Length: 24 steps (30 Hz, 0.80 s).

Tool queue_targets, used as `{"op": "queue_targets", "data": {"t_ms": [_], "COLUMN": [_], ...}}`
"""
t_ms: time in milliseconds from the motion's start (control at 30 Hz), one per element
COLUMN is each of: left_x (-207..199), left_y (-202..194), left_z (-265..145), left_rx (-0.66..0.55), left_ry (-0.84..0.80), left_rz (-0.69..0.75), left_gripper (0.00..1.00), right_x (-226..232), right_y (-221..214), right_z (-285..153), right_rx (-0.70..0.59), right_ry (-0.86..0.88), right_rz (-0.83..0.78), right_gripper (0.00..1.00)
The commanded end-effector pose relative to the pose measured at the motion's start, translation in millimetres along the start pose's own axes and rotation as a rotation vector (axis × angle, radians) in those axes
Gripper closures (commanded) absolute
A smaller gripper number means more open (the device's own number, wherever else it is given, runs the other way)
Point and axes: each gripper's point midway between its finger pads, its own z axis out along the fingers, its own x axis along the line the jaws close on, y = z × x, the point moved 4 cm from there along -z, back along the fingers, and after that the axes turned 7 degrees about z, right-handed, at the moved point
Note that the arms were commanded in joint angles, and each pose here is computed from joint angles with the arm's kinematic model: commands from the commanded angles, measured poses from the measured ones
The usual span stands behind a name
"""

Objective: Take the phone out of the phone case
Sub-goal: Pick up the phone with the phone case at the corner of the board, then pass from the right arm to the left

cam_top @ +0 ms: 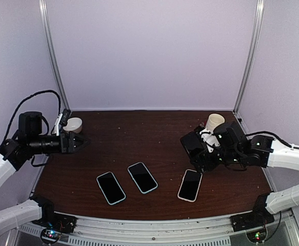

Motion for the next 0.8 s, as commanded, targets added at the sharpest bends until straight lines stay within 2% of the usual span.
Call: {"op": "queue_targets", "data": {"t_ms": [0, 200, 367, 567, 767], "left_x": [-33, -59, -94, -124, -145], "left_y": [15, 10, 11, 8, 3], "left_z": [7, 37, 65, 99, 130], "left_rx": [-0.054, 0.041, 0.083, 0.116, 0.195], "left_ry": [-0.136, -0.159, -0.266, -0.310, -0.330], "left_rz": [-0.027, -0.006, 0.028, 0.069, 0.088], "left_gripper": [0.20, 0.21, 0.21, 0.23, 0.32], "right_x": [27, 57, 80, 90, 99], "right_y": [56, 58, 46, 31, 18], "right_z": [-24, -24, -19, -7, 3], "right_rx": [-0.264, -0.344, -0.407, -0.454, -0.434], "right_ry": [0.073, 0.122, 0.172, 0.195, 0.226], "right_rz": [-0.137, -0.372, -0.538, -0.640, -0.718], "right_gripper": [0.38, 0.40, 0.43, 0.44, 0.46]}}
